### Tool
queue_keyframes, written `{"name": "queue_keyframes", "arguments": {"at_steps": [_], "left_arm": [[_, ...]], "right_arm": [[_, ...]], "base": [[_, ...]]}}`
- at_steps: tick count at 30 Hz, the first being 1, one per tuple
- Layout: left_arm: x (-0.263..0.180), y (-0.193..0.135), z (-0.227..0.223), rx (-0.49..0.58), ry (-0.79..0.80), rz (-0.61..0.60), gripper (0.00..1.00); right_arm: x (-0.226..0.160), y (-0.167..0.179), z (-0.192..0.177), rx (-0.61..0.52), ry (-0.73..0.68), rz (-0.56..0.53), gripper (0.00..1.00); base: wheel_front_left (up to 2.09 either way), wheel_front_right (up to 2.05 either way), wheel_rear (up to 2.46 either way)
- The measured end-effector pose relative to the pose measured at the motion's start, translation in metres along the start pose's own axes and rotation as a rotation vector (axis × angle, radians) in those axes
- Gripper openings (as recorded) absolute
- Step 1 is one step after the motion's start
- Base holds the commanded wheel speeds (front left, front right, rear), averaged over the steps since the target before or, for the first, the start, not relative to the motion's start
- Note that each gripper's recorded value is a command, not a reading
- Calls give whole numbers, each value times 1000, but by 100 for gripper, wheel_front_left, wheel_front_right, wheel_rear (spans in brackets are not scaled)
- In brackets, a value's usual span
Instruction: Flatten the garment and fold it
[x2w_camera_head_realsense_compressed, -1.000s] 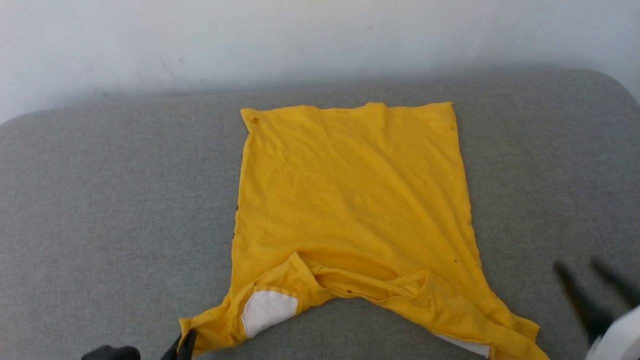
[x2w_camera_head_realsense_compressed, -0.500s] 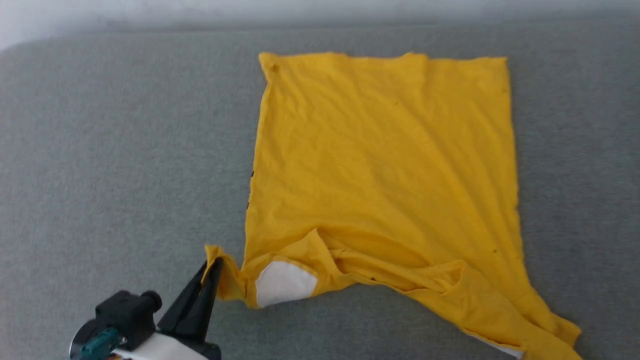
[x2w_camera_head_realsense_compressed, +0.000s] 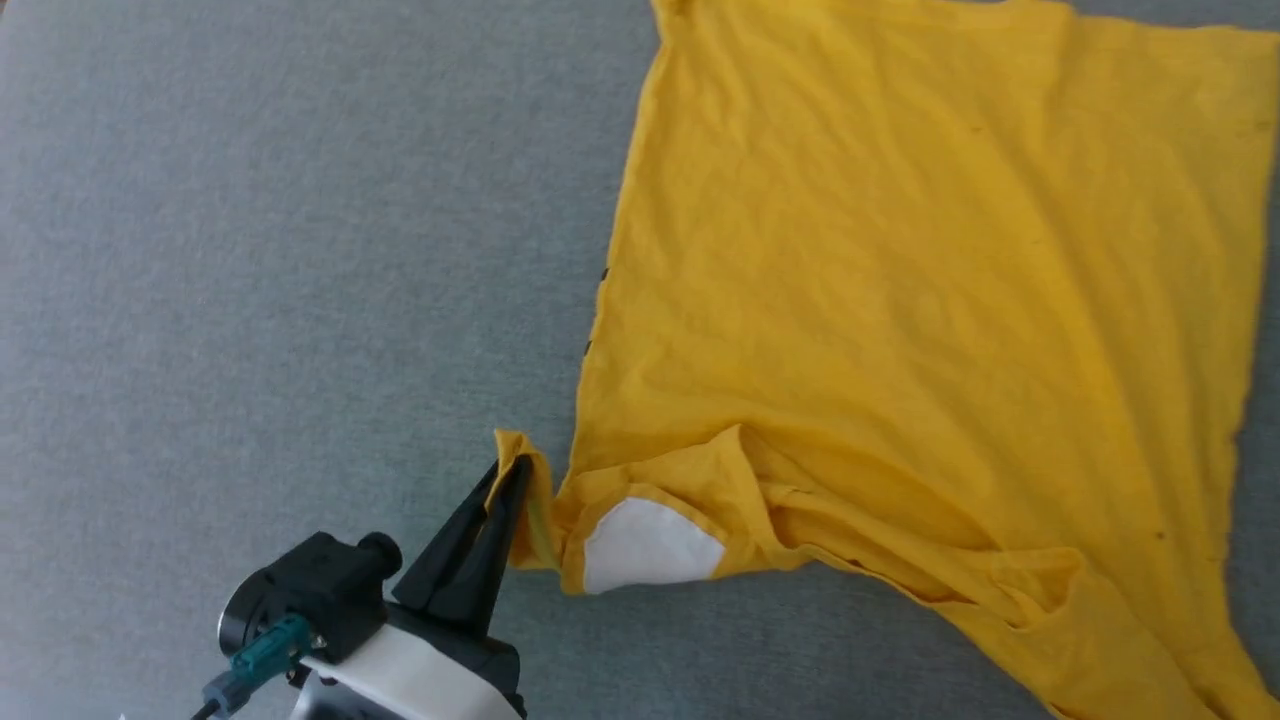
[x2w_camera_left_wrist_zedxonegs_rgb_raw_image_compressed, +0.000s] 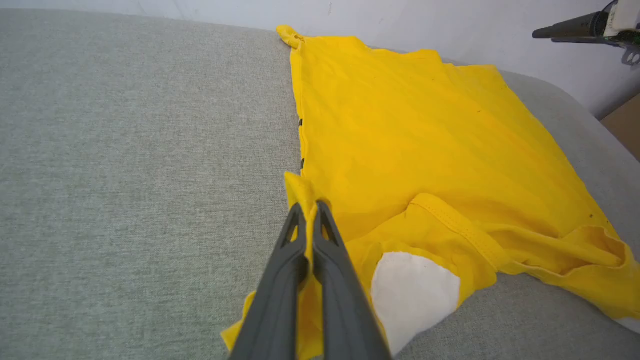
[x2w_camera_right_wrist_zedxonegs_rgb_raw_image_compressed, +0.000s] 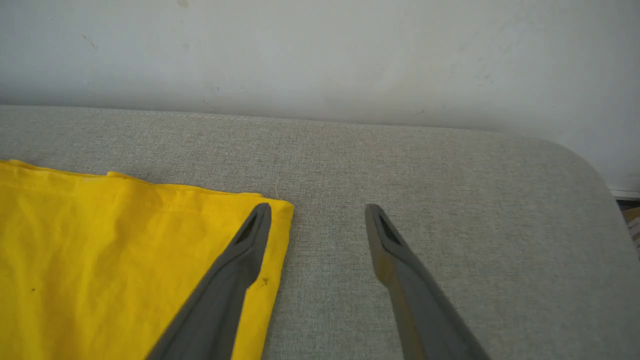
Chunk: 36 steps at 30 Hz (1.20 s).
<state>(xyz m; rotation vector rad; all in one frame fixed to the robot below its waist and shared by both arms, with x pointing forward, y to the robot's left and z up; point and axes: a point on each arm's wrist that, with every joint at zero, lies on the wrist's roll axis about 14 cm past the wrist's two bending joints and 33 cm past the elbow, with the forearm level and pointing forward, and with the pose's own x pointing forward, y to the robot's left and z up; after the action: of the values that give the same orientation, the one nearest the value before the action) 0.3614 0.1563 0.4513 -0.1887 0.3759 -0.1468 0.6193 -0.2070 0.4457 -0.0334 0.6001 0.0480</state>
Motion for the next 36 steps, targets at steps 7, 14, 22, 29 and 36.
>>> {"name": "queue_keyframes", "arguments": {"at_steps": [7,14,22,29,36], "left_arm": [[1,19,-13,4,47,74,0],[2,27,-21,7,74,101,0],[1,29,-8,31,34,95,0],[-10,20,-1,20,10,63,0],[-8,-9,5,5,-23,-44,0]], "right_arm": [[41,26,-53,34,132,39,97],[55,35,-64,38,143,41,0],[31,39,-28,92,-12,87,0],[-40,-23,-22,178,-120,1,0],[-165,-127,-121,383,-58,-303,0]], "base": [[0,0,0],[0,0,0],[0,0,0],[0,0,0],[0,0,0]]}}
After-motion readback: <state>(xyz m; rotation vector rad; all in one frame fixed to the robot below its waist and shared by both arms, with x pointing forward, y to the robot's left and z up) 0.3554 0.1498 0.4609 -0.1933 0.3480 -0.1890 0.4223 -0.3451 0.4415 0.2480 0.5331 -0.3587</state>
